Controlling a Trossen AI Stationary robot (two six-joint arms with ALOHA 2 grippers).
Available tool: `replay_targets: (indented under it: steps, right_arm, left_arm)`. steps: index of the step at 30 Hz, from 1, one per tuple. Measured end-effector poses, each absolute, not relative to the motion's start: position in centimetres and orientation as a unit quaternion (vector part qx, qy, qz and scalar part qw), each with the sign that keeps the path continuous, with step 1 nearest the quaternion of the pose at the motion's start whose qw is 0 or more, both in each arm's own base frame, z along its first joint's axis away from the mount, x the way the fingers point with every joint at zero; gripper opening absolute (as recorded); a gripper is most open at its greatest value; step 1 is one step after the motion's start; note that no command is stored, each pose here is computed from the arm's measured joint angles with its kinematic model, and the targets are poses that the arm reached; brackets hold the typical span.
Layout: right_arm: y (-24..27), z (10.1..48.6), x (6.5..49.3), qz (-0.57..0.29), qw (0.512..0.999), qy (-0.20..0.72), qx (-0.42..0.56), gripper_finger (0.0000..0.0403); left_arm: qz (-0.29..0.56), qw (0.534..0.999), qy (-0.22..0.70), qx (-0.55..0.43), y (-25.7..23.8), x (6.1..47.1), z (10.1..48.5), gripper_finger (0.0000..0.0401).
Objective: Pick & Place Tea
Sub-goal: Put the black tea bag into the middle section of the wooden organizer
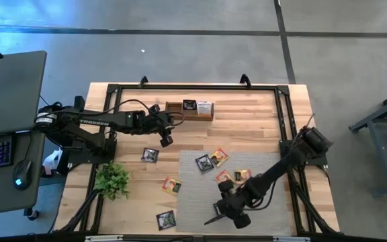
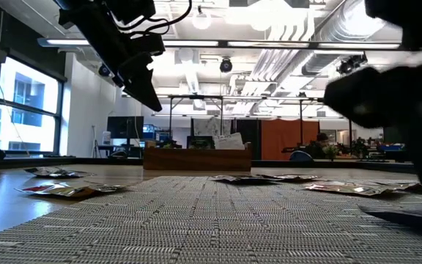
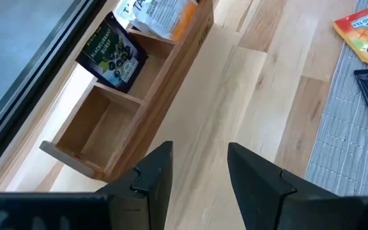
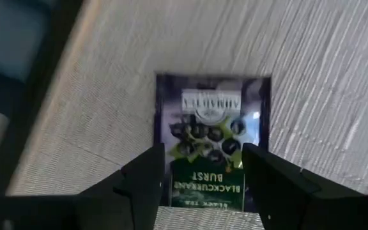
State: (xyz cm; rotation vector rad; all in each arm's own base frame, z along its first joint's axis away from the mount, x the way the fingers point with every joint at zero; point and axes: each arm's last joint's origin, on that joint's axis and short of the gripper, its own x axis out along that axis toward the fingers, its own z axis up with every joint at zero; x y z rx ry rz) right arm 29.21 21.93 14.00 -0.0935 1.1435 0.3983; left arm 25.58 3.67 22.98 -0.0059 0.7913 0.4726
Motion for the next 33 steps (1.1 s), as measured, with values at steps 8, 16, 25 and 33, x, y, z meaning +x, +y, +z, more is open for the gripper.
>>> replay_targets:
  steps: [8, 16, 25, 33]
  right_arm:
    - [22.1, 11.3, 29.2, 0.186, 0.797, 0.568, -0.094, 0.0194]
    - [21.8, 11.4, 29.1, 0.209, 0.790, 0.557, -0.147, 0.0102]
    - [19.5, 17.2, 29.0, 0.207, 0.819, 0.481, -0.233, 0.0014]
    - [12.9, 21.8, 30.9, 0.074, 0.737, 0.414, -0.529, 0.0051]
  left_arm:
    - [0.228, 0.896, 0.381, -0.004, 3.7, 25.6, 23.0, 0.0147]
    - [0.229, 0.896, 0.380, -0.005, 3.7, 25.6, 23.0, 0.0147]
    - [0.227, 0.896, 0.381, -0.001, 3.7, 25.6, 23.0, 0.0147]
    - [0.227, 0.896, 0.381, -0.001, 3.7, 25.6, 23.0, 0.0147]
